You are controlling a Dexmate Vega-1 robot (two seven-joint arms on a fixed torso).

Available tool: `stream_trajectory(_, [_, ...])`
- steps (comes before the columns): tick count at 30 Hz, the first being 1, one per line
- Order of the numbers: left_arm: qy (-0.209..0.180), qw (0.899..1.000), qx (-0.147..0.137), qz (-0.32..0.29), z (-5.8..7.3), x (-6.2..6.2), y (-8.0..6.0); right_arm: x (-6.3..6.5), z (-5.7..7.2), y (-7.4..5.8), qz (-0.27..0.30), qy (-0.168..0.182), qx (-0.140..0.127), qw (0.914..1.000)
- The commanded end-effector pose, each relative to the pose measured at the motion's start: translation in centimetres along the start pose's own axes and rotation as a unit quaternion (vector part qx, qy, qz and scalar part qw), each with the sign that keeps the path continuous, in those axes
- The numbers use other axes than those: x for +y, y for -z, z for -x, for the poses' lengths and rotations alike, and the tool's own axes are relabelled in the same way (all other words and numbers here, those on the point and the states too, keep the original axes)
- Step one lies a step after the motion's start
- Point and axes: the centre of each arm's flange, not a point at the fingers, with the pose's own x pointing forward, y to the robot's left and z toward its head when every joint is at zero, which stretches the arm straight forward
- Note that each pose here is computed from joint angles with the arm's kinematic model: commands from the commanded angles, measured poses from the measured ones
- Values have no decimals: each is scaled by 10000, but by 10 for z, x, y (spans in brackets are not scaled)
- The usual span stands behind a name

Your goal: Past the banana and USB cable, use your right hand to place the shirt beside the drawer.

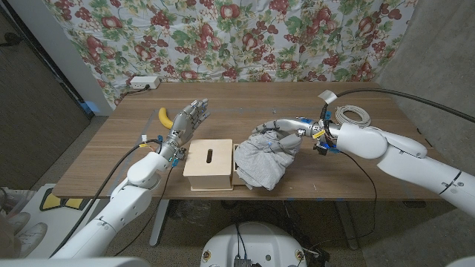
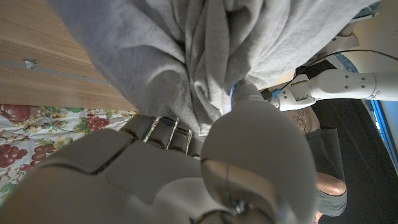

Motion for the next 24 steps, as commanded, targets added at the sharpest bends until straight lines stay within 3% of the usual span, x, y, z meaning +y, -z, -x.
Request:
stream_trajectory(1, [-6, 10000, -6, 5, -2, 0, 1, -9, 8, 2, -89, 104, -18, 9999])
stream_trajectory(24, [-15, 10000, -55, -11, -5, 1, 0, -22, 17, -3, -144, 521, -70, 9985])
